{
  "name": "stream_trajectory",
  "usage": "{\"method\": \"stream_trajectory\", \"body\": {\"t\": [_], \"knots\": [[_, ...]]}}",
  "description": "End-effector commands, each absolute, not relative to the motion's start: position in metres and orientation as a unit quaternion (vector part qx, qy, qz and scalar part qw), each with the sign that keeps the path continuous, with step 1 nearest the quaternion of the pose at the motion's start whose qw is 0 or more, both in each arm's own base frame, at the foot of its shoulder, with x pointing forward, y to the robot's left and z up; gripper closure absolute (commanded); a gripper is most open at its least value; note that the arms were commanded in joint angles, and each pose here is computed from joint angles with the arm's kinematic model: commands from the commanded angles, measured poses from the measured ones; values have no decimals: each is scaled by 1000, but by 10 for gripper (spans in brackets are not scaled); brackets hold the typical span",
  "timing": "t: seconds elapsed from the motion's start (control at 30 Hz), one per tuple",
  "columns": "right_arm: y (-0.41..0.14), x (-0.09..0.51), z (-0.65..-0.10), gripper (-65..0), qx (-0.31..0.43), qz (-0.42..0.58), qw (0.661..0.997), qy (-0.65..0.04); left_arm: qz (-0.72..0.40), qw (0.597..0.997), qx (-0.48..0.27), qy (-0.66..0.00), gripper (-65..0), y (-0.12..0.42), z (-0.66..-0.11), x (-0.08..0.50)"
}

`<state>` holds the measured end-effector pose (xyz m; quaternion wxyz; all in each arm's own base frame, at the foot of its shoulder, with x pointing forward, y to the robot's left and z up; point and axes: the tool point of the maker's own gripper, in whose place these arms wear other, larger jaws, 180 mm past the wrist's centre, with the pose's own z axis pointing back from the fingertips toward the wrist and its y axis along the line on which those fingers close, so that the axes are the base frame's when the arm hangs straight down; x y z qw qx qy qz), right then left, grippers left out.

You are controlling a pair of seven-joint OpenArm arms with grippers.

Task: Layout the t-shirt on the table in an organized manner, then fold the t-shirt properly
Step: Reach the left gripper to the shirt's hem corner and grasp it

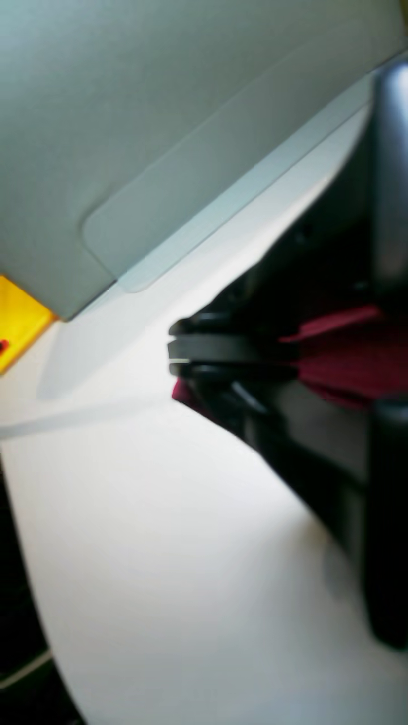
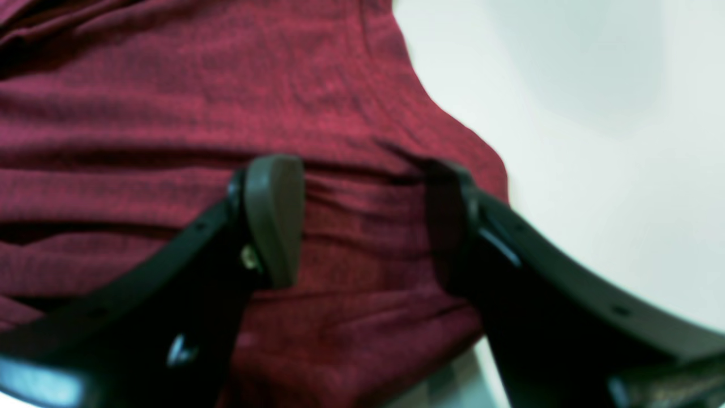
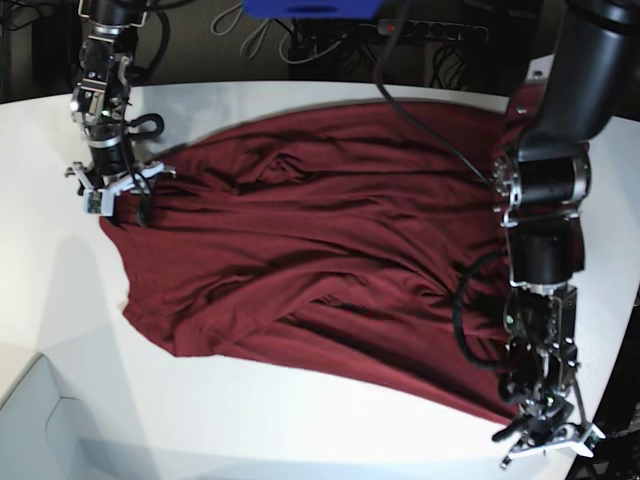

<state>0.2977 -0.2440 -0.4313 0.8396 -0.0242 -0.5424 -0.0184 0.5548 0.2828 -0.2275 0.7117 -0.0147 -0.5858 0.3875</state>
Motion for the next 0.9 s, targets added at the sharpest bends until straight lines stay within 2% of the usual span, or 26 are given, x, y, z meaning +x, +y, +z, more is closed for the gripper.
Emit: {"method": "stream_trajectory", "body": {"t": [0.0, 0.17, 0.53, 0.73, 0.87], "knots": [[-248, 298, -432, -340, -30, -15, 844, -536, 379, 682, -8, -625, 0, 291, -186, 566], [-248, 298, -432, -340, -30, -15, 844, -536, 380, 687, 17, -619, 0, 298, -193, 572], [-249, 297, -431, -340, -31, -14, 844, -536, 380, 671, 12, -636, 0, 295, -169, 582], [-249, 299, -429, -341, -31, -14, 842, -539, 381, 698, 20, -606, -1, 290, -220, 565], [-250, 308, -406, -344, -39, -6, 825, -563, 376, 700, 20, -607, -3, 283, -241, 547]]}}
